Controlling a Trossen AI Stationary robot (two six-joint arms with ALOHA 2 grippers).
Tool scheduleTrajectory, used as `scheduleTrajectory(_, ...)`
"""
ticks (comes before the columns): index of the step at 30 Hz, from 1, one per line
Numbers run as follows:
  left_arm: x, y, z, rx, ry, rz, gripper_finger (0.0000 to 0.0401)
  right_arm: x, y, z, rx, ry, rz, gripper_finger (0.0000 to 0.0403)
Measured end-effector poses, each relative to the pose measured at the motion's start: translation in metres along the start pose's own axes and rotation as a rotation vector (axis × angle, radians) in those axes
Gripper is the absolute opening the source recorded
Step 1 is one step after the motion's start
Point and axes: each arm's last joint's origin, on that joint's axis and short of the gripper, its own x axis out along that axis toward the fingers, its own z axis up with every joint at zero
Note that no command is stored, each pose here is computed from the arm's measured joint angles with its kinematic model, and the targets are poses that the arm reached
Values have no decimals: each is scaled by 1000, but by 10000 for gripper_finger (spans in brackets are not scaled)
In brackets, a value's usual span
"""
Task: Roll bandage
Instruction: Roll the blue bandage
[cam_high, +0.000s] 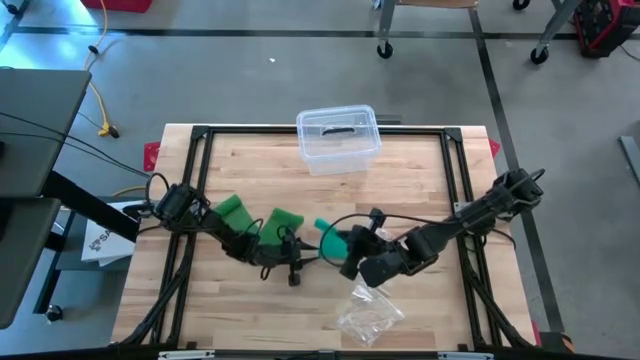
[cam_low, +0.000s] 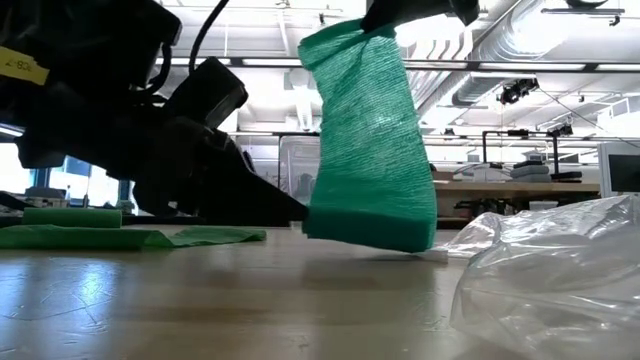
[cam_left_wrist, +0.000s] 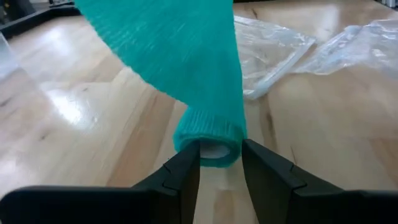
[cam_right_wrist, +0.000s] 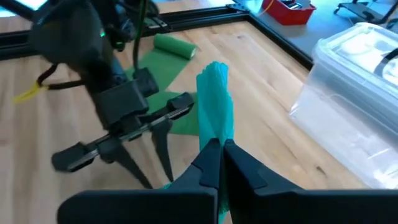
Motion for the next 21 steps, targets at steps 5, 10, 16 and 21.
scheduleTrajectory(5,3,7,-3,7,37,27,116,8,-6,6,32,-22,-36,0)
scheduleTrajectory(10,6,13,-3,-1,45,48,116,8,-3,14,54,-79,-3,0)
scheduleTrajectory(16,8,18,-4,-10,60,59,116,11,-6,13,17,-57,-19,0)
scheduleTrajectory(21,8,18,-5,-24,65,57,116,15,-15,6,5,7,-71,0)
